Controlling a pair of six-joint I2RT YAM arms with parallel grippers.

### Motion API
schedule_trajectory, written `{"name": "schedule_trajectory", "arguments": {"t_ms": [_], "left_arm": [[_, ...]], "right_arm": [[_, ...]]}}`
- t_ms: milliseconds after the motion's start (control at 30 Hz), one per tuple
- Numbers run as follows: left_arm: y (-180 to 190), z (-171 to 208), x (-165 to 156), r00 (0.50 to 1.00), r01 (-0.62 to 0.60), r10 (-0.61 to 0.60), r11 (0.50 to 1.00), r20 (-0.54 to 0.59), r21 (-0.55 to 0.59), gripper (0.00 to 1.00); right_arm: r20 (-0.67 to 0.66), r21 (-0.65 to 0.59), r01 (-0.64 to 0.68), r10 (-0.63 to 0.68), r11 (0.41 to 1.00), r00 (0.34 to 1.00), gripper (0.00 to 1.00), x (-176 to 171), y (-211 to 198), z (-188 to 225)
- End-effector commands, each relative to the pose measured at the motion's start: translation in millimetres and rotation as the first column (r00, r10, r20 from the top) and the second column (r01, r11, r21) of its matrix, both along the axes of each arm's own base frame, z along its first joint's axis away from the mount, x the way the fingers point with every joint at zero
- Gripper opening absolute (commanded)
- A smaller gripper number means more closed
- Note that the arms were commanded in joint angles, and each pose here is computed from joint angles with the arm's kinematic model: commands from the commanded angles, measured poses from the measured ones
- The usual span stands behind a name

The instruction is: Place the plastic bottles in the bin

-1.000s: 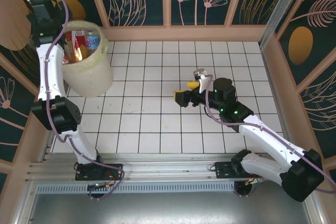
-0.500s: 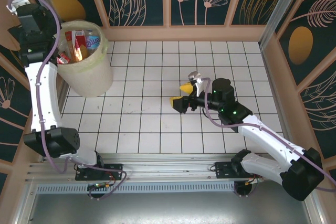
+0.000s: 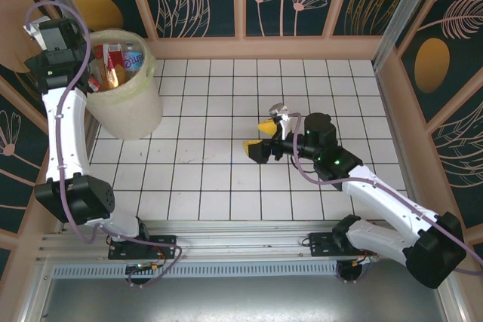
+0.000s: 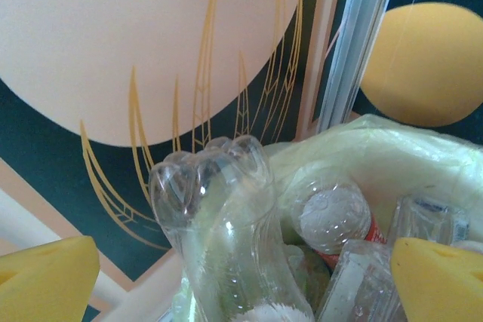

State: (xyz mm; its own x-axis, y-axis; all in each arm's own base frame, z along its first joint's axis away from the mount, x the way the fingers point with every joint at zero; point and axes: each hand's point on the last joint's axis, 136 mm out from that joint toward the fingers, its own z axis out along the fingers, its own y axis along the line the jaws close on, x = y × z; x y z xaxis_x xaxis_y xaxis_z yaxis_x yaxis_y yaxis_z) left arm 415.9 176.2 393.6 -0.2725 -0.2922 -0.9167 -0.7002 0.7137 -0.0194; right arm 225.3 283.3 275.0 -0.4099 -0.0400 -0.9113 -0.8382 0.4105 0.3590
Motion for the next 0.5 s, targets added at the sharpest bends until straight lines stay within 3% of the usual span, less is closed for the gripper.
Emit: {"name": "schedule_trajectory", "arguments": {"t_ms": [0, 233, 467], "left_arm": [[10, -23, -3, 0.995, -0.063, 0.062, 0.998, -0.077, -0.018, 0.99], [17, -39, 8, 0.990, -0.081, 0.079, 0.997, -0.119, -0.009, 0.99], [24, -42, 24, 0.994, -0.073, 0.072, 0.997, -0.088, -0.014, 0.95]], "right_arm": [[0.026, -0.005, -0.008, 0.009, 1.000, 1.000, 0.96, -1, 2, -1], [0.012, -0.008, -0.003, 0.003, 1.000, 1.000, 0.96, -2, 1, -4], [0.003, -0.007, 0.012, -0.012, 1.000, 1.000, 0.96, 0, 0, -5]]}}
